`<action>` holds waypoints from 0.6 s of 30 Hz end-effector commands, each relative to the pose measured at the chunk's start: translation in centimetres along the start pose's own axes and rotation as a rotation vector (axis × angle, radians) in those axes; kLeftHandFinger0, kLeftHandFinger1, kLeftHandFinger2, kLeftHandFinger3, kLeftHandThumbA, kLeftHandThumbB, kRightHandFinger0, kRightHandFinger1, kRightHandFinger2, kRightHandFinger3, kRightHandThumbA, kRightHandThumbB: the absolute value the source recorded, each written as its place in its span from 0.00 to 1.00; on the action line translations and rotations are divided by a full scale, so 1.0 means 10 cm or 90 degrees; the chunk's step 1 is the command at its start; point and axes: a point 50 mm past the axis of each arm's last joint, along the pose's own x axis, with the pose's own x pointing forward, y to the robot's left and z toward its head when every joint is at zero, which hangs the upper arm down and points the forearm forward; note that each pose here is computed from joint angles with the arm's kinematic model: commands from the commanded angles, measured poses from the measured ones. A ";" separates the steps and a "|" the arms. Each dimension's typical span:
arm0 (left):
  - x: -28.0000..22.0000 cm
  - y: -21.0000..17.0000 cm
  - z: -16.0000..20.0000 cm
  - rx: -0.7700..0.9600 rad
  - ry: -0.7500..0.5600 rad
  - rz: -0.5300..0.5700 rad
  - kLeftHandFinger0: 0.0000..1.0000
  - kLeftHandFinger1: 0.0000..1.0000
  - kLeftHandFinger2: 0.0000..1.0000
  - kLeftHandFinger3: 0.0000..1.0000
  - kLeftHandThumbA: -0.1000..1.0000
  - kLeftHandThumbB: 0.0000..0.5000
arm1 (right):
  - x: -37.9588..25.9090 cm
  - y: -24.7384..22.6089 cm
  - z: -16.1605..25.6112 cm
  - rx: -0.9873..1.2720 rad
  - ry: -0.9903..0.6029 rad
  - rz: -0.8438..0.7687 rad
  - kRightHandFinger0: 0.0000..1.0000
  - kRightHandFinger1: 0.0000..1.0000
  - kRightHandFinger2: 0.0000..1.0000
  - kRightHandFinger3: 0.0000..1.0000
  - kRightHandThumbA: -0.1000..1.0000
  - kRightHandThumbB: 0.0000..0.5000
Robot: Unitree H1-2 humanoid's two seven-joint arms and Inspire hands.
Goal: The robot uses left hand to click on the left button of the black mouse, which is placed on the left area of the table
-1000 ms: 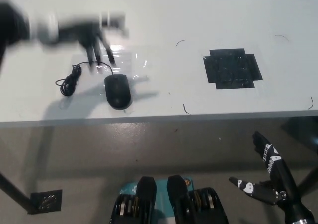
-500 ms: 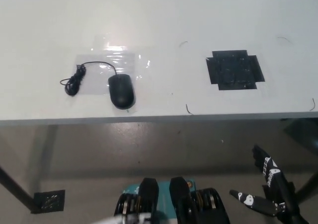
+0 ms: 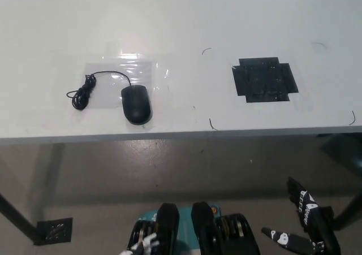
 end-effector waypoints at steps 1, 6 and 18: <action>0.02 0.16 0.11 0.110 -0.175 0.259 1.00 1.00 1.00 1.00 1.00 0.42 | 0.01 0.07 0.17 0.001 -0.085 0.028 1.00 1.00 1.00 1.00 1.00 0.26; 0.03 0.19 -0.01 0.081 -0.134 0.284 1.00 1.00 1.00 1.00 1.00 0.36 | 0.02 0.05 0.18 -0.008 -0.087 0.036 1.00 1.00 1.00 1.00 1.00 0.26; 0.07 0.20 -0.06 0.109 -0.137 0.287 1.00 1.00 1.00 1.00 1.00 0.37 | 0.03 0.04 0.20 -0.031 -0.096 0.050 1.00 1.00 1.00 1.00 1.00 0.21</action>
